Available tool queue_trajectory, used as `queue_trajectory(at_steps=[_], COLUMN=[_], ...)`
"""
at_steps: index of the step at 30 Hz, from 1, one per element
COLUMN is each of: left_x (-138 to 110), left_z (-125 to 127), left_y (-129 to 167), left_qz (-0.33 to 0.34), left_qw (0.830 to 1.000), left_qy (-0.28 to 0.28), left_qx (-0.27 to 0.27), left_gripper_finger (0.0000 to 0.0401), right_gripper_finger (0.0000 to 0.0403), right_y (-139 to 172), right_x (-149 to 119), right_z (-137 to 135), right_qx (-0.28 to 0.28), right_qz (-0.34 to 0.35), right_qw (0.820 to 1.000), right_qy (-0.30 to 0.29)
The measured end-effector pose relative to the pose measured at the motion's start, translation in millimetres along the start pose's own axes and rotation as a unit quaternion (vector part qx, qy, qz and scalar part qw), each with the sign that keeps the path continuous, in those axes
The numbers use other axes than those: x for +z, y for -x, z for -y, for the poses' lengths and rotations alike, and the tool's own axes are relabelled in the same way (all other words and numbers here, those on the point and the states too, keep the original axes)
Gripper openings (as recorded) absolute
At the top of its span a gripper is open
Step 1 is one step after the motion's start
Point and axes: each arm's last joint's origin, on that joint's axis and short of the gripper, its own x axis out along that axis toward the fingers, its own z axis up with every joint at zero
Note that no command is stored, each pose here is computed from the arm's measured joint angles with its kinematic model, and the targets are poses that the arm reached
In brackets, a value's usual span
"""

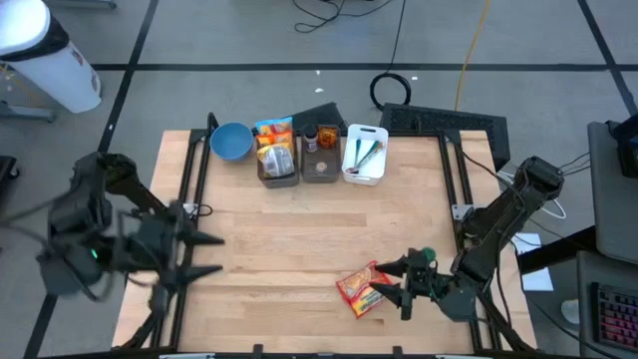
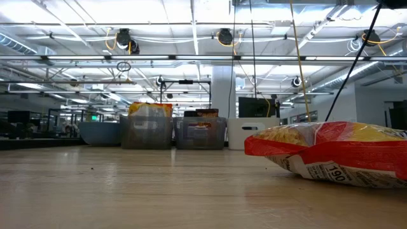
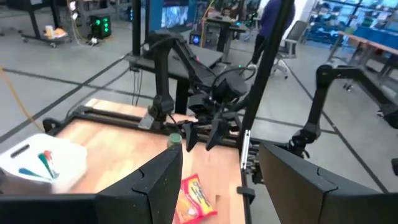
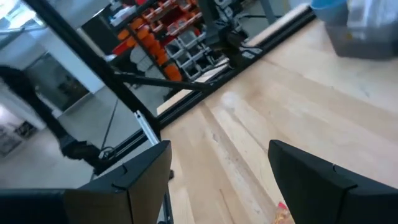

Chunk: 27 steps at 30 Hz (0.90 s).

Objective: Pick & Place Food Item
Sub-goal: Put the red noodle pack into the left black bin

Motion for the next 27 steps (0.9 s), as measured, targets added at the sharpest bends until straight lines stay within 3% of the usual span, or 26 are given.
queue_trajectory(at_steps=[8, 13, 17, 22, 27], left_x=[30, 24, -1, -45, -91], left_z=[-43, -68, -101, -131, -137], left_y=[23, 5, -13, -10, -33], left_qz=[0.060, 0.143, 0.177, 0.203, 0.221], left_qw=[0.998, 0.987, 0.981, 0.968, 0.955], left_qy=[0.002, -0.004, 0.023, 0.121, 0.159], left_qx=[-0.003, -0.069, -0.071, -0.084, -0.117], left_gripper_finger=[0.0218, 0.0218, 0.0218, 0.0218, 0.0218], right_gripper_finger=[0.0263, 0.0263, 0.0263, 0.0263, 0.0263], right_y=[12, 27, 37, 43, 33], right_x=[40, 64, 79, 86, 62], right_z=[-1, -1, 0, 4, 14], right_qx=[0.039, 0.066, 0.089, 0.097, 0.086], right_qz=[0.002, 0.014, 0.017, 0.010, -0.102], right_qw=[0.998, 0.995, 0.992, 0.989, 0.986], right_qy=[0.056, 0.078, 0.092, 0.112, 0.103])
